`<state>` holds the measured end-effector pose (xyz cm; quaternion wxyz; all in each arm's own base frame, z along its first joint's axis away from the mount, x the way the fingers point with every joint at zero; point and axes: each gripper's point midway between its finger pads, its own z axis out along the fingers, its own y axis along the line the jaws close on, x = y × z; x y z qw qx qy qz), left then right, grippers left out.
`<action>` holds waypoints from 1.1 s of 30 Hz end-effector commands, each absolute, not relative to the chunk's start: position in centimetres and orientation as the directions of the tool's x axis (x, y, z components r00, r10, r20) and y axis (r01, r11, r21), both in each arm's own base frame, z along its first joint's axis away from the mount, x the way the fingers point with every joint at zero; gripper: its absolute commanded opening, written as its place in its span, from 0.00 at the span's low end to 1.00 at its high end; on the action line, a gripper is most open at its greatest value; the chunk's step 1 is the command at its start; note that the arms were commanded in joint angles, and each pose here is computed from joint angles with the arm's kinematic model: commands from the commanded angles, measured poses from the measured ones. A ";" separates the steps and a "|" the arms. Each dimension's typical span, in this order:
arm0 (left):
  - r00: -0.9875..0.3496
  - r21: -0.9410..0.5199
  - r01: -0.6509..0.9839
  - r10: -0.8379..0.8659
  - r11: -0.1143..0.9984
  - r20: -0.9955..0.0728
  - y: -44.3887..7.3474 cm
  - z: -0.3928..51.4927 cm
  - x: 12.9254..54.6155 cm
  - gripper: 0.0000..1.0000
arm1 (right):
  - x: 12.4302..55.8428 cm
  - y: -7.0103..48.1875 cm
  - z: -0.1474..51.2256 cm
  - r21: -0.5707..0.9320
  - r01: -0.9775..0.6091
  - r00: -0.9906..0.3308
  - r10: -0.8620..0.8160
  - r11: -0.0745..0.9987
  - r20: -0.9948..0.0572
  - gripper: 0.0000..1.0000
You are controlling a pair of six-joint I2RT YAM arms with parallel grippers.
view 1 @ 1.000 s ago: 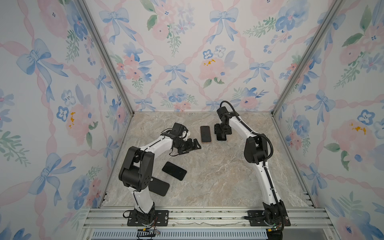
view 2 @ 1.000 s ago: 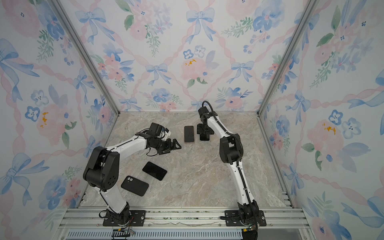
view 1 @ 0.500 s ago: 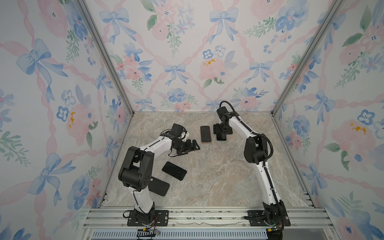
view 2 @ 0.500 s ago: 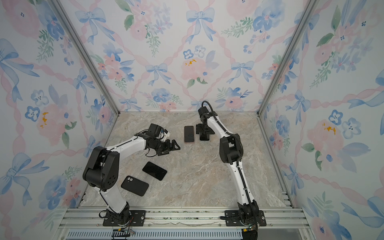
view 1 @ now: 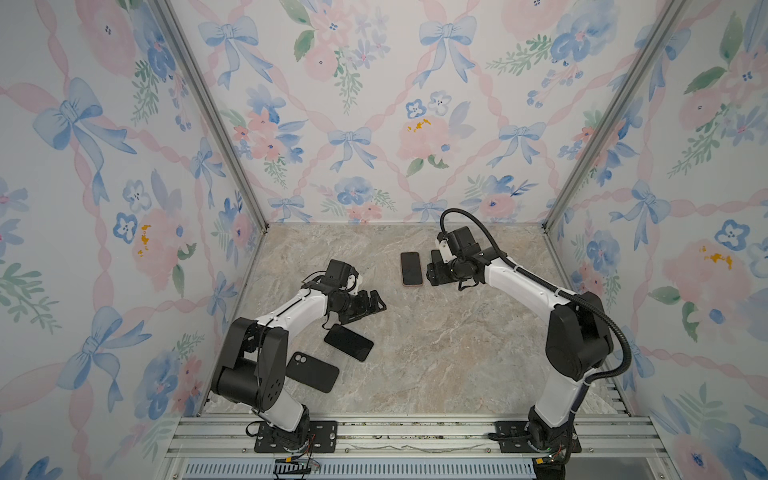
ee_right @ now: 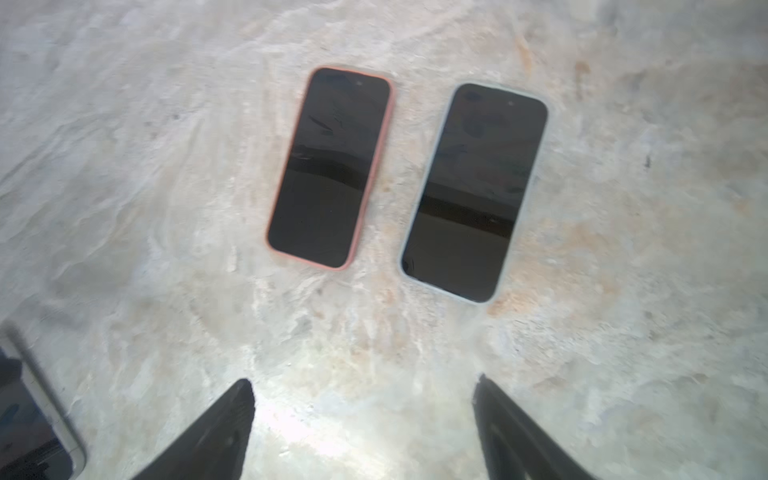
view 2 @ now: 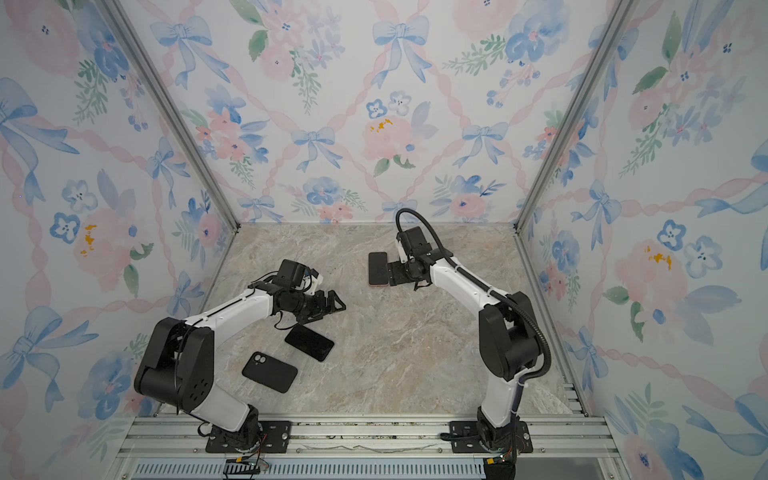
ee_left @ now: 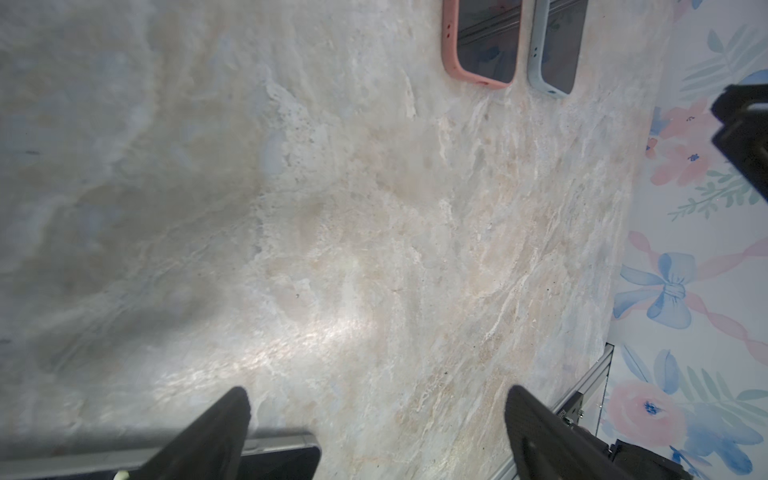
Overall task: Put the phone into the phone case
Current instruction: 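Swing the right gripper across to the bare black phone near the black case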
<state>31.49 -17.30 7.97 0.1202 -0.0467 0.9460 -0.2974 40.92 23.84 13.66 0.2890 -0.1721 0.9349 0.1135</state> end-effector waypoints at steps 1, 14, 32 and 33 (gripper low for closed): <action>-0.961 -0.551 -0.065 -0.202 0.832 -0.191 -15.6 7.6 30.3 0.96 | 38.1 27.7 12.2 0.107 -0.531 -0.693 -0.359 0.841 -0.625 0.85; -0.869 -0.536 -0.331 -0.472 0.777 -0.148 -7.5 6.0 28.5 0.95 | 25.9 41.9 8.5 0.119 -0.824 -0.479 -0.567 0.554 -0.670 0.86; -0.755 -0.504 -0.521 -0.647 0.689 -0.104 -2.7 4.6 28.1 0.94 | 23.2 47.2 3.7 0.102 -0.887 -0.420 -0.691 0.451 -0.588 0.94; -0.755 -0.504 -0.523 -0.648 0.687 -0.099 -2.7 4.5 28.1 0.94 | 23.1 47.3 3.5 0.100 -0.888 -0.417 -0.697 0.448 -0.583 0.94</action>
